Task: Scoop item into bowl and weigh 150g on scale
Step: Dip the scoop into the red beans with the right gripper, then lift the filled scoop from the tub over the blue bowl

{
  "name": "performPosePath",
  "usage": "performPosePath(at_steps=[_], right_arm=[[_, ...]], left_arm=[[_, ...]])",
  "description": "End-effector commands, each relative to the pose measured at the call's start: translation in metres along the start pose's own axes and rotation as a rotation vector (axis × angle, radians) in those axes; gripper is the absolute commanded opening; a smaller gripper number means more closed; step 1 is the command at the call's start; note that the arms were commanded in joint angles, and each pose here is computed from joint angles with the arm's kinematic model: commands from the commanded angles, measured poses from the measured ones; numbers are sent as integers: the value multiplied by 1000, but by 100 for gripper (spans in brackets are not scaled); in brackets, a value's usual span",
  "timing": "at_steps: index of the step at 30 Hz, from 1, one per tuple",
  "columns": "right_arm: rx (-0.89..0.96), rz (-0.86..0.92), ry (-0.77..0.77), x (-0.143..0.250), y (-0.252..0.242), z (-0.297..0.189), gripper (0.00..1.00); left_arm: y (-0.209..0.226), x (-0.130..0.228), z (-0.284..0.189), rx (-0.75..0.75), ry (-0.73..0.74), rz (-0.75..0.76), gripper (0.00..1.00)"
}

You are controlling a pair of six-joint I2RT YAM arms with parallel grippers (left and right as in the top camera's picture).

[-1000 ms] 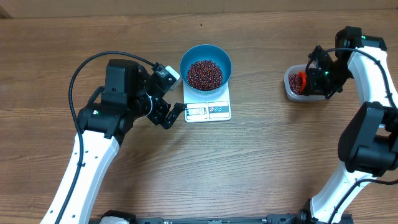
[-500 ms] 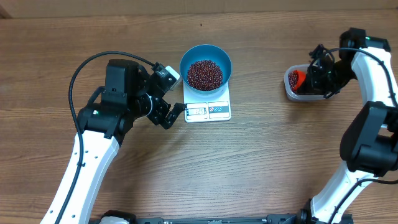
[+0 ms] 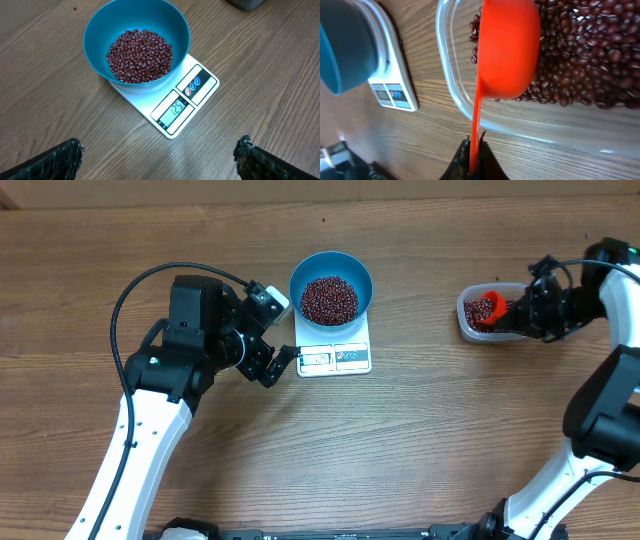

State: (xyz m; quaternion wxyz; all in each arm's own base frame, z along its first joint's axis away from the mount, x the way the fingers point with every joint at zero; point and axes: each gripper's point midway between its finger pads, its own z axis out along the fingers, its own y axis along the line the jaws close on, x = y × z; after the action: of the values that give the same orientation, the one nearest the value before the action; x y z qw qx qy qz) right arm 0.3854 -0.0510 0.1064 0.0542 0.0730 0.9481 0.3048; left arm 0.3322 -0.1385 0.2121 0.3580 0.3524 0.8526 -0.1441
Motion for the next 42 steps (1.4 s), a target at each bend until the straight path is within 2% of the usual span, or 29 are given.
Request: performPosePath(at_steps=[1, 22, 30, 42], right_arm=[[-74, 2, -25, -1, 2, -4, 4], [-373, -7, -162, -3, 22, -42, 4], [-486, -61, -170, -9, 58, -37, 4], [-593, -163, -74, -2, 125, -6, 4]], left_arm=[[3, 0, -1, -5, -3, -13, 100], [3, 0, -1, -5, -2, -13, 99], [3, 0, -1, -5, -3, -13, 100], [3, 0, -1, -5, -2, -13, 99]])
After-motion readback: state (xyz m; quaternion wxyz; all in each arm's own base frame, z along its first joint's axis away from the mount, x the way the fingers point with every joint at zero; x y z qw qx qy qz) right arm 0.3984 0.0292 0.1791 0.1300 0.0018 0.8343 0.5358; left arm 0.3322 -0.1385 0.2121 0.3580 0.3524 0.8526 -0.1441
